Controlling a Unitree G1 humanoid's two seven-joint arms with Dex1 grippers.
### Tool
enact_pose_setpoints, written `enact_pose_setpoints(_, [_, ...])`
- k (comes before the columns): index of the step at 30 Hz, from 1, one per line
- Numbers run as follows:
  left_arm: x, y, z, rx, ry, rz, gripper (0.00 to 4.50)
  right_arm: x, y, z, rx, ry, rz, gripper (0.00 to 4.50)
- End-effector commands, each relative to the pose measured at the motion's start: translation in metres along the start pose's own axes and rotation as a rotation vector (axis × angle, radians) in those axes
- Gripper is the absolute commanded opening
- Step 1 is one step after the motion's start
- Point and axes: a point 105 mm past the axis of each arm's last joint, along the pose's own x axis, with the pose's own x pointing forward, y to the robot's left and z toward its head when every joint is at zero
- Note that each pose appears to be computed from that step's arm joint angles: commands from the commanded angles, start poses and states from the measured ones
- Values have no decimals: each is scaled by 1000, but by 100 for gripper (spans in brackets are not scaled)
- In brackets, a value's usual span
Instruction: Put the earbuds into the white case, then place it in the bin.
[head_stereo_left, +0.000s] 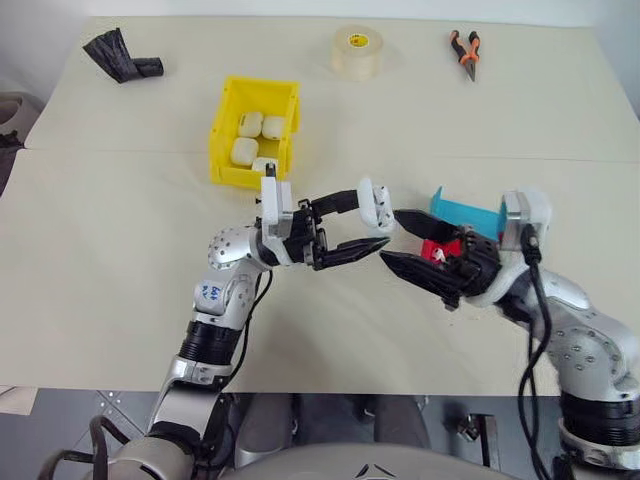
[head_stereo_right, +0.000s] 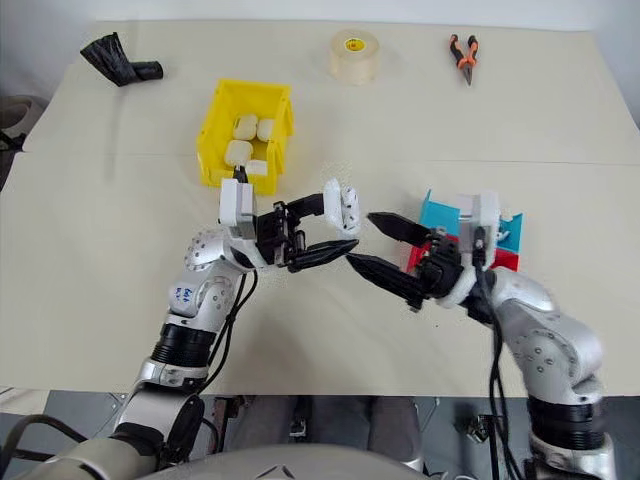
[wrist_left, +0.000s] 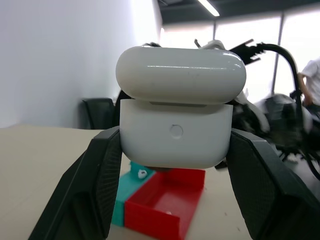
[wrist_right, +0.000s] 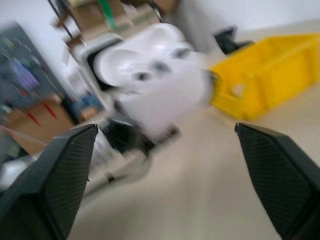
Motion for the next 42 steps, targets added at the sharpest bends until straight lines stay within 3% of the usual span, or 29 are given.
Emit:
enact_pose_setpoints(1, [-6, -8, 0, 111, 94, -73, 276, -12, -1, 17, -81, -9, 4, 428])
enact_pose_setpoints(4, [-11, -14, -10, 184, 217, -165, 276, -14, -1, 20, -156, 67, 37, 358])
enact_pose_setpoints(10, [2, -17, -26, 243, 366, -261, 276, 7, 19, 24, -218, 94, 178, 143])
enact_pose_setpoints(14, [16, -15, -29, 215, 394, -262, 276, 25, 37, 21, -235, 111, 277, 7])
enact_pose_setpoints(19, [22, -12, -30, 217, 405, -252, 276, 41, 45, 11, -249, 152, 307, 3])
enact_pose_setpoints(23, [23, -12, -25, 217, 375, -240, 276, 40, 33, -1, -268, 204, 248, 3])
enact_pose_setpoints(32, [4, -13, -11, 192, 309, -186, 276, -3, 2, -14, -206, 221, 97, 3])
enact_pose_setpoints(36, [-10, -8, -3, 178, 280, -66, 276, -13, -4, -15, -175, 166, 35, 3])
enact_pose_setpoints(39, [-21, 4, 5, 164, 240, 112, 276, -13, -5, -9, -222, 123, 4, 57])
enact_pose_setpoints(42, [-38, 20, 15, 148, 206, 351, 276, -14, -2, -9, -284, 104, 1, 153])
